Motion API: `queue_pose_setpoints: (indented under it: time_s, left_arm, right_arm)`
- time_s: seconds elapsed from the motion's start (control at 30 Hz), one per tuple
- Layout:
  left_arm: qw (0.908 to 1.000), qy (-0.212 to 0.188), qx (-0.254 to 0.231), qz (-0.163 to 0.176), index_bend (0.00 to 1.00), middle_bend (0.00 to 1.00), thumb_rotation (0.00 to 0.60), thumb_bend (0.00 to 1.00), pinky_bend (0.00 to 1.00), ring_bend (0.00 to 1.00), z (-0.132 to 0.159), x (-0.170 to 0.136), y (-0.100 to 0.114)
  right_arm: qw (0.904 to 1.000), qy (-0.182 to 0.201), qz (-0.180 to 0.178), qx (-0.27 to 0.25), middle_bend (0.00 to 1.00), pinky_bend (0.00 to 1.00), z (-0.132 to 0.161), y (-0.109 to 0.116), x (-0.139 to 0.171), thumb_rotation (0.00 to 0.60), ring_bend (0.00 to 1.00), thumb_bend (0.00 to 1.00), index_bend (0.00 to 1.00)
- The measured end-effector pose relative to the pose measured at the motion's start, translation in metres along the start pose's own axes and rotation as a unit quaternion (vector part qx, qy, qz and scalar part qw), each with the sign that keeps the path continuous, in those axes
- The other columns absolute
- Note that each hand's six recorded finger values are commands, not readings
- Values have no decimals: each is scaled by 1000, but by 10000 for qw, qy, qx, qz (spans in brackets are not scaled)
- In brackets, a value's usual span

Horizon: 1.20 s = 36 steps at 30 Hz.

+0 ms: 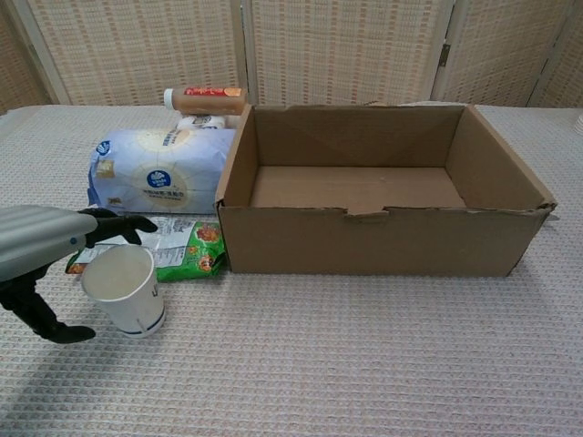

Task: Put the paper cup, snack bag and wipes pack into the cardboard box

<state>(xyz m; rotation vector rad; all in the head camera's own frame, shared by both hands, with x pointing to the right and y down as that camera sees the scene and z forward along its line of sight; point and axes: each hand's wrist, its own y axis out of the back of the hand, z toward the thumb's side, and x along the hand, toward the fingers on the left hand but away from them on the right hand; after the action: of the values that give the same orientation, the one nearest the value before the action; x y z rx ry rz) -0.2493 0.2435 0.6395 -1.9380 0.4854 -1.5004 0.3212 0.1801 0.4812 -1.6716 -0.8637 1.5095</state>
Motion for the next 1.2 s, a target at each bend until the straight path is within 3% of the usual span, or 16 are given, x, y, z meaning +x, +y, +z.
queue_pose_setpoints:
  time_s: [0.33,0.6,0.77,1.03,1.2]
  left_arm:
    - [9999,-95,21,31,217,210,600,209,303,95,7,6,1]
    - [9999,-61,70,78,371,321,600,271,455,212,5,10,-1]
    - [9998,-34,111,139,406,374,600,289,505,250,4,9,2]
    - [9995,-39,194,233,405,391,600,289,509,257,2,0,22]
    - [9984,-10,426,380,405,401,600,288,519,266,-2,-11,51]
  right_arm:
    - [10000,-34,6,7,0,0,-1,0,-1,600,0,76,38]
    - [10000,-54,-21,-2,0,0,-2,1,-2,600,0,76,39]
    - [10000,-54,-13,0,0,0,-2,1,-2,600,0,76,39]
    - [10000,-63,-28,-1,0,0,-3,2,-1,600,0,76,39]
    - [10000,-57,-14,4,0,0,-2,1,-2,600,0,76,39]
